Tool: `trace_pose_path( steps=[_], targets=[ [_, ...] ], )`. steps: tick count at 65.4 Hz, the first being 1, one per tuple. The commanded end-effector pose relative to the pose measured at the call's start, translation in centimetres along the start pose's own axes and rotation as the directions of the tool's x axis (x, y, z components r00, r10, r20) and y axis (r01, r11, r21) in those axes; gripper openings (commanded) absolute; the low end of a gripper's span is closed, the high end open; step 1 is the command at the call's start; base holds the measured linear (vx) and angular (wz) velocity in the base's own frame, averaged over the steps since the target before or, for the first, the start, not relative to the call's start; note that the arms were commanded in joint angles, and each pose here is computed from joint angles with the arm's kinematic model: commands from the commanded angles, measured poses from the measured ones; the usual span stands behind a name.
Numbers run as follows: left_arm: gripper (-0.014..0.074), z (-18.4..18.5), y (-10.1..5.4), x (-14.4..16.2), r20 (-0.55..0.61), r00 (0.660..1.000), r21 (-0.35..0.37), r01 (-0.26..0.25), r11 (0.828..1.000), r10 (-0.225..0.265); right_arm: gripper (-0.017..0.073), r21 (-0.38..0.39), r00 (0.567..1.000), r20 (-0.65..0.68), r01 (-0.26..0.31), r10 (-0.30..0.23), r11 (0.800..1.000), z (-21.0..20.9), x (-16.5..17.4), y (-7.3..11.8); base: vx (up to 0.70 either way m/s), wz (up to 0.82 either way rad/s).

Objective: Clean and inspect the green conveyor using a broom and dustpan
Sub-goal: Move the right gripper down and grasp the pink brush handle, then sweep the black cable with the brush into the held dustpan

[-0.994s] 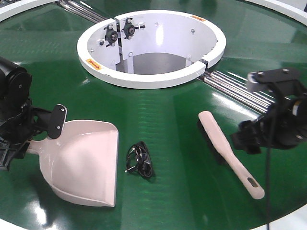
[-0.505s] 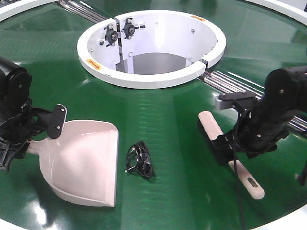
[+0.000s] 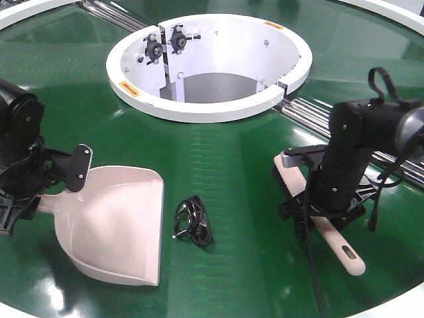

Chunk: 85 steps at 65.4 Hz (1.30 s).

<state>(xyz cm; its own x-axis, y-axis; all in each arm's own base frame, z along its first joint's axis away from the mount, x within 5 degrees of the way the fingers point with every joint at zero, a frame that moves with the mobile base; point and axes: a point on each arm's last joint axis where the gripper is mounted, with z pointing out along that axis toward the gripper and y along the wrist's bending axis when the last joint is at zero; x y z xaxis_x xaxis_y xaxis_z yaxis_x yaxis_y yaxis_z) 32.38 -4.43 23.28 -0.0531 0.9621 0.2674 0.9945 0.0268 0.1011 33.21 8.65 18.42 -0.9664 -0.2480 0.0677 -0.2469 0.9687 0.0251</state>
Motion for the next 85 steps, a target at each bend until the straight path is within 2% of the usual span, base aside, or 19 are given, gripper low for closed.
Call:
trace_pose_path(
  steps=[1, 11, 22, 27, 38, 50, 68, 85],
  targets=[
    [0.0056, -2.4, 0.0, 0.5, 0.02, 0.999, -0.079, 0.027, 0.996, -0.026, 0.0489, 0.015, 1.0, 0.018, 0.014, -0.015, 1.0, -1.5, -0.1, -0.2, 0.0, 0.0],
    [0.0056, -2.4, 0.0, 0.5, 0.02, 0.999, -0.079, 0.027, 0.996, -0.026, 0.0357, 0.015, 1.0, 0.013, 0.014, -0.014, 1.0, -1.4, -0.1, -0.2, 0.0, 0.0],
    [0.0056, -2.4, 0.0, 0.5, 0.02, 0.999, -0.079, 0.027, 0.996, -0.026, 0.0082, 0.019, 1.0, 0.017, 0.026, -0.027, 0.999, -1.6, -0.2, -0.2, 0.0, 0.0],
    [0.0056, -2.4, 0.0, 0.5, 0.02, 0.999, -0.079, 0.027, 0.996, -0.026, -0.0015, 0.012, 0.999, 0.031, 0.021, -0.022, 1.0, -2.2, -0.3, -0.1, 0.0, 0.0],
    [0.0056, -2.4, 0.0, 0.5, 0.02, 0.999, -0.079, 0.027, 0.996, -0.026, -0.0008, -0.017, 0.996, 0.092, 0.019, -0.018, 1.0, -4.4, -0.1, 1.3, 0.0, 0.0],
    [0.0056, -2.4, 0.0, 0.5, 0.02, 0.999, -0.079, 0.027, 0.996, -0.026, -0.0005, -0.022, 0.992, 0.121, 0.025, -0.022, 0.999, -5.7, 0.7, 4.3, 0.0, 0.0],
    [0.0056, -2.4, 0.0, 0.5, 0.02, 0.999, -0.079, 0.027, 0.996, -0.026, -0.0004, -0.036, 0.995, 0.097, -0.009, 0.013, 0.999, -5.1, 1.4, 9.1, 0.0, 0.0],
    [0.0056, -2.4, 0.0, 0.5, 0.02, 0.999, -0.079, 0.027, 0.996, -0.026, -0.0004, -0.022, 0.999, 0.024, -0.036, 0.037, 0.999, -3.3, 1.8, 11.6, 0.0, 0.0]
  ],
)
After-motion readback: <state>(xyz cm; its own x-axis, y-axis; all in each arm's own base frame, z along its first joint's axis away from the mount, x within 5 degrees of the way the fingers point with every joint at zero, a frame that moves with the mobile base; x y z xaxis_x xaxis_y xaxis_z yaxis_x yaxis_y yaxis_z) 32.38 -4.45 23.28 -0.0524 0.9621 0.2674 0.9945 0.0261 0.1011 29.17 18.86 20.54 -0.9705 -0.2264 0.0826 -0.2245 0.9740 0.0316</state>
